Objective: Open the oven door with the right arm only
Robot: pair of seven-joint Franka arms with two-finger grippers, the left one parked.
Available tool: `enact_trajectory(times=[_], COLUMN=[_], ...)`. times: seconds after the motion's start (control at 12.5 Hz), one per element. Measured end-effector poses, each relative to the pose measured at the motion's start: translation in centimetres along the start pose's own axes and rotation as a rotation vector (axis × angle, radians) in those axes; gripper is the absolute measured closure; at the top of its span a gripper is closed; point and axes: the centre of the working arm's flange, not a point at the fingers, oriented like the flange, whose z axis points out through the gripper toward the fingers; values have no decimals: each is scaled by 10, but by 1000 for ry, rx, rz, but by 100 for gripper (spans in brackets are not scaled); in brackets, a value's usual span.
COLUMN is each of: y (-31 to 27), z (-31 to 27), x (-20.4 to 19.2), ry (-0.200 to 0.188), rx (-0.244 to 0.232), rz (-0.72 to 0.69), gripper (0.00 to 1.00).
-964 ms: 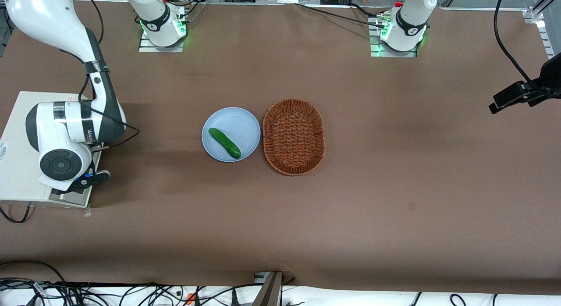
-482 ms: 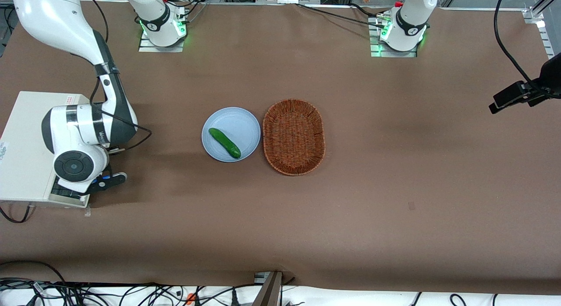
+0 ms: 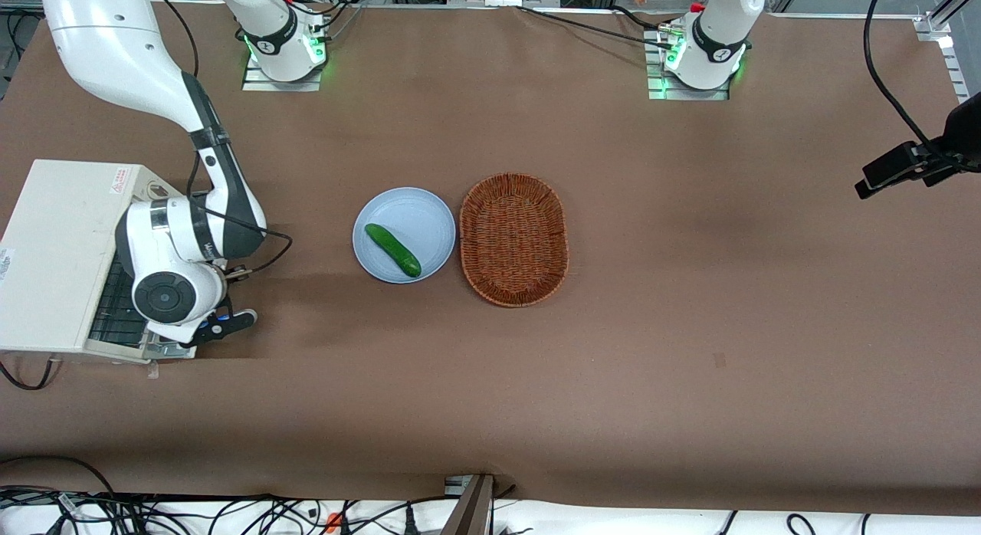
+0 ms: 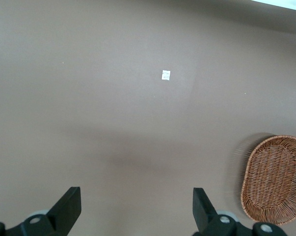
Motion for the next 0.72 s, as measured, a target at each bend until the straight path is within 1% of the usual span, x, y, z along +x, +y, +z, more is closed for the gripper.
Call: enact_trajectory(times=[0.16,0.56,0.72], y=[-7,-13,-9], z=[17,59,60], x=[9,26,26], ry=[12,22,25], rx=[14,34,55], rz=[-4,-10,7], gripper=[99,99,99])
